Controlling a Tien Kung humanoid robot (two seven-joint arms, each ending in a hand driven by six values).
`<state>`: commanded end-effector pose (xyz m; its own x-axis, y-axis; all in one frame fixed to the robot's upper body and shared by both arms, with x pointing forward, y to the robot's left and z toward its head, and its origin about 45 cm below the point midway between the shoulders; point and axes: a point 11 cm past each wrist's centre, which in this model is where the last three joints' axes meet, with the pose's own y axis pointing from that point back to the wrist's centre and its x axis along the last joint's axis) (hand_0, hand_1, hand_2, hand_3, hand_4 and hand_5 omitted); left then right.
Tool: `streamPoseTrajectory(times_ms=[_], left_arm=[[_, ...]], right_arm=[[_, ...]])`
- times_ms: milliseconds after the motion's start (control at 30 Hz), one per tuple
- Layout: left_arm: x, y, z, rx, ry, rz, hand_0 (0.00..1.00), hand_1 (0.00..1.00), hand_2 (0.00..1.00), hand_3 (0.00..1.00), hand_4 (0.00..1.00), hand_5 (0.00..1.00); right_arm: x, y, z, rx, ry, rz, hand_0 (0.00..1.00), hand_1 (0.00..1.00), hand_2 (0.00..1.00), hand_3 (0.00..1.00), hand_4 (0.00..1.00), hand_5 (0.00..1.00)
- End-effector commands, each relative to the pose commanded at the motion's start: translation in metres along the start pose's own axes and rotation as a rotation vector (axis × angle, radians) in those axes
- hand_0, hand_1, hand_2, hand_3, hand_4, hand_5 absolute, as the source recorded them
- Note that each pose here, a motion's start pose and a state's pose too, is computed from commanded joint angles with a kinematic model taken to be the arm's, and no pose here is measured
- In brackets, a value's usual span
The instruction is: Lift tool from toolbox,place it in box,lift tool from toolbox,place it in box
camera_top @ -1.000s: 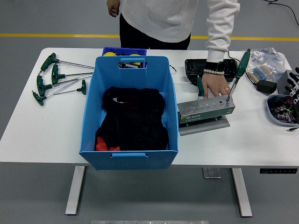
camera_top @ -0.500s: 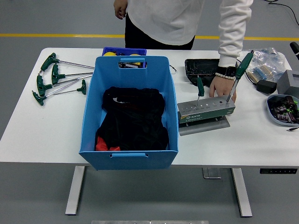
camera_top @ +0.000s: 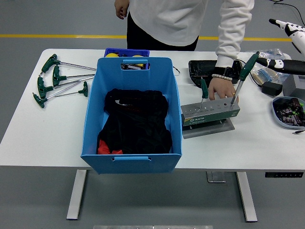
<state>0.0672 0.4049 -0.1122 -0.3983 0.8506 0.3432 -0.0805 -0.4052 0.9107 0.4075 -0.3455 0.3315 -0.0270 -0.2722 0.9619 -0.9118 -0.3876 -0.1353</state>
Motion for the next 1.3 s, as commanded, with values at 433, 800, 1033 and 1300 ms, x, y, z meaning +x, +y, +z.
streamPoseTrajectory(times_ms=[433, 800, 1033, 1300], left_arm=[[-0.001, 0.0, 0.001, 0.0, -0.003, -0.001, 0.744, 0.727, 0.798, 0.773, 0.724, 0.617], [-0.002, 0.0, 0.001, 0.001, -0.002, -0.003, 0.744, 0.727, 0.798, 0.774, 0.728, 0.616], [-0.002, 0.0, 0.001, 0.002, -0.003, -0.001, 0.745, 0.727, 0.8, 0.774, 0.728, 0.612], [-0.002, 0.0, 0.001, 0.002, -0.006, 0.0, 0.745, 0.728, 0.799, 0.774, 0.729, 0.612]], right_arm=[[-0.02, -0.015, -0.01, 0.095, 0.141, -0.135, 0.998, 0.998, 0.988, 0.998, 0.998, 0.637], [-0.046, -0.038, -0.004, 0.084, 0.15, -0.23, 0.998, 0.998, 0.976, 0.998, 0.998, 0.605], [-0.054, -0.057, 0.002, 0.064, 0.177, -0.266, 0.998, 0.873, 0.818, 0.911, 0.998, 0.596], [-0.059, -0.071, 0.011, 0.035, 0.218, -0.309, 0.968, 0.787, 0.711, 0.823, 0.998, 0.598]])
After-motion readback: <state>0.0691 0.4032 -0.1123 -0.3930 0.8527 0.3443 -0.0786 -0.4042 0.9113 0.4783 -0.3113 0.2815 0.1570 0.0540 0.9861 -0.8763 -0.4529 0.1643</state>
